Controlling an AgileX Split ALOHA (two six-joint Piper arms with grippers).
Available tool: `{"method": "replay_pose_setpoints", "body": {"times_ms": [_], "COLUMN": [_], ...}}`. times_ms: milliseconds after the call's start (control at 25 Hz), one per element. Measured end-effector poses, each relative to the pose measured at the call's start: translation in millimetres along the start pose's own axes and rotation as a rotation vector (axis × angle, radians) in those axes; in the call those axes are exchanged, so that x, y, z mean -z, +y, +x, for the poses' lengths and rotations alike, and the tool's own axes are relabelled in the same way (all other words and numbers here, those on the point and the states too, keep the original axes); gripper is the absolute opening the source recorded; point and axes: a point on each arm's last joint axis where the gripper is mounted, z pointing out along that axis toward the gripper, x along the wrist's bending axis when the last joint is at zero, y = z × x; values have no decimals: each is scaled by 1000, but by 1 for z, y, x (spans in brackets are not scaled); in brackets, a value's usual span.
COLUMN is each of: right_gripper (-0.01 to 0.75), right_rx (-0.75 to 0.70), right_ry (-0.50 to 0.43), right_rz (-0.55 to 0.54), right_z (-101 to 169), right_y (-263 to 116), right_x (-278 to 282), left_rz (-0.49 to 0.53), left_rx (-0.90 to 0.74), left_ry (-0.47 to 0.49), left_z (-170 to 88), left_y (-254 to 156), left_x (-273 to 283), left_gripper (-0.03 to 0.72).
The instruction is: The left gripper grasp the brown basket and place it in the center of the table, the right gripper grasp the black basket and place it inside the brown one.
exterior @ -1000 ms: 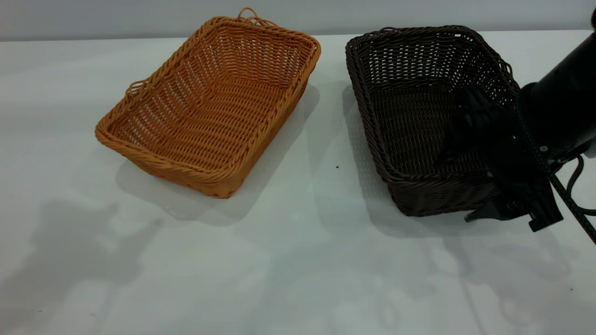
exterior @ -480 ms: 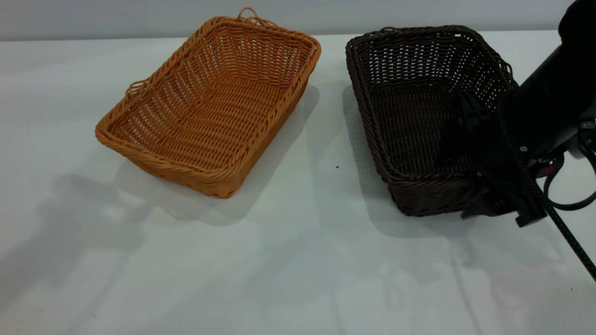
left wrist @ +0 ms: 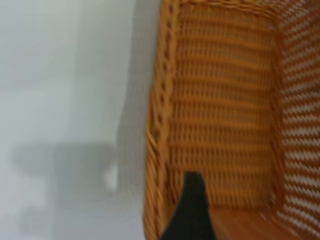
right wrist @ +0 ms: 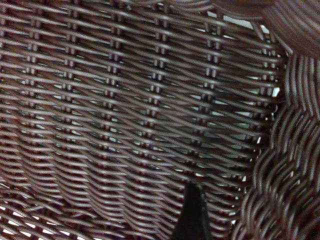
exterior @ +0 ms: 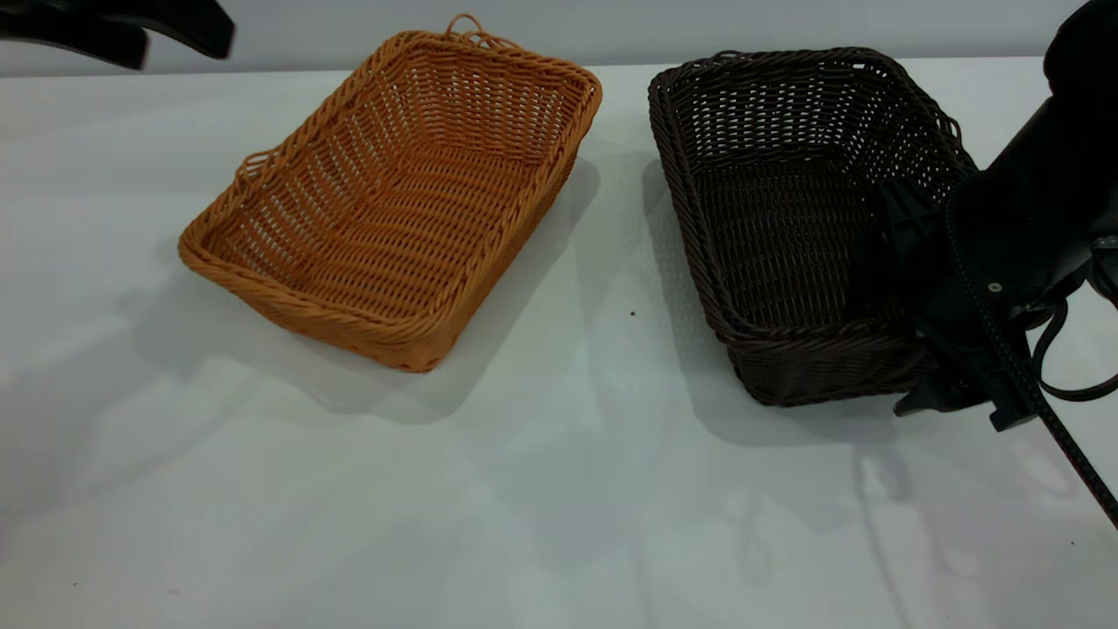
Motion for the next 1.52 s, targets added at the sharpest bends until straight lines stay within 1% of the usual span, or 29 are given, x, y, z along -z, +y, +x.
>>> {"method": "replay_pose_setpoints", "body": {"times_ms": [160, 320, 480, 600, 1000, 1160, 1280, 1400, 1520], "right_gripper": [542, 542, 542, 542, 542, 542, 540, 533, 517], "right_rx": [0, 4, 4, 4, 15, 26, 31, 34, 35], "right_ry": [1, 2, 3, 3, 4, 3, -11, -36, -39], "right_rz": [4, 12, 13, 14, 18, 18, 15, 23, 16], "right_z": [0, 0, 0, 0, 0, 0, -2, -7, -8], "right_y": [0, -1, -1, -1, -2, -2, -1, -2, -2], "right_x": [0, 0, 0, 0, 0, 0, -4, -10, -11], "left_rz": [34, 114, 190, 204, 230, 225, 239, 252, 249], "left_rx": [-11, -13, -19, -19, -103, -104, -84, -78, -78], "left_ry": [-1, -16, 46, 78, 65, 80, 73, 64, 66], "left_z": [15, 27, 41, 46, 27, 27, 26, 22, 22], "left_y": [16, 26, 30, 35, 26, 15, 5, -1, -1], "left_x": [-35, -64, -82, -89, -122, -145, -162, -171, -171], "left_gripper": [564, 557, 557, 557, 557, 557, 557, 557, 554]}}
